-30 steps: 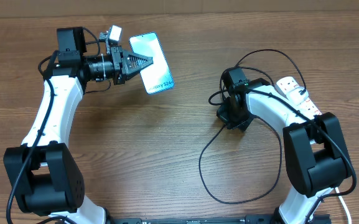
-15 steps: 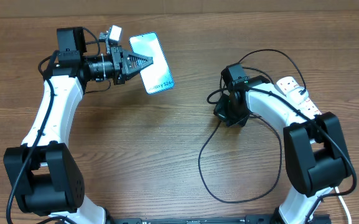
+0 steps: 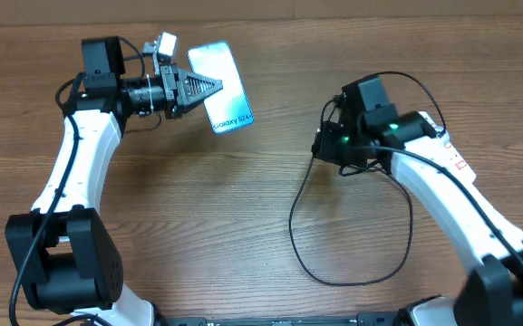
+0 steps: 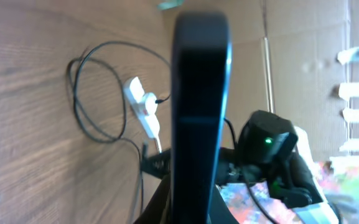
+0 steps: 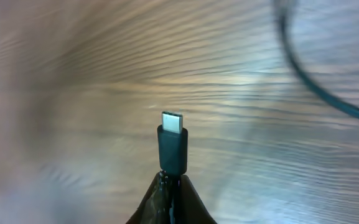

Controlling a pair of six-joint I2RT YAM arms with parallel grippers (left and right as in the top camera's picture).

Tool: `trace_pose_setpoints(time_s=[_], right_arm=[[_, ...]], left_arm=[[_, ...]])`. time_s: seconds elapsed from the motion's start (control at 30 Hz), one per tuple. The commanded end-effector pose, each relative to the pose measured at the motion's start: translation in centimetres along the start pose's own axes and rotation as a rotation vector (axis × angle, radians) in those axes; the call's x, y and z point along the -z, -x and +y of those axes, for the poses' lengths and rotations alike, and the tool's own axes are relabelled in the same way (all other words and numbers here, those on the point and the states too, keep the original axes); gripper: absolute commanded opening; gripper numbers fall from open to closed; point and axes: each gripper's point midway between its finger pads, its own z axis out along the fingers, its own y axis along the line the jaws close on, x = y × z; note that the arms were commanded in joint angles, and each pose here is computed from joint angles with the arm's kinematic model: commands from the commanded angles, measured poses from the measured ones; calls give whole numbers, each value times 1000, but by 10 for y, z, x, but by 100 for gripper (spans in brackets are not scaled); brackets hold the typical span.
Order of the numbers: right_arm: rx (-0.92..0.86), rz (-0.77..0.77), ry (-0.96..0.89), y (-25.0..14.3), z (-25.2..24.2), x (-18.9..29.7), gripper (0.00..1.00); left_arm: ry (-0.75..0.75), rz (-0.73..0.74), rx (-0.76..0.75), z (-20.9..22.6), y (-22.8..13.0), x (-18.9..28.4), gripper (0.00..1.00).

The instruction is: Plug charger to phone and switch on socket

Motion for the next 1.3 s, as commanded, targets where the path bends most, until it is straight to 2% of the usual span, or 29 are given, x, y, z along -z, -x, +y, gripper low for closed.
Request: trace_pose_setpoints(time_s=[0.0, 0.4, 0.63, 1.0, 1.13, 1.27], right_arm=[[212, -10, 216, -7, 50, 36, 4], [376, -14, 254, -46, 87, 66, 4], [430, -83, 35, -44, 83, 83, 4], [505, -64, 61, -64, 106, 84, 4], [494, -75, 57, -62, 106, 84, 4], [379, -142, -33, -46, 92, 85, 6]], left_arm=[[-124, 58, -69, -27, -5, 1, 4], [-213, 128, -248, -58, -13, -20, 4], [-192, 133, -319, -61, -19, -46, 4], [-195, 149, -388, -64, -28, -61, 4], [-195, 148, -395, -64, -28, -61, 4], [-159, 114, -400, -57, -21, -60, 4]])
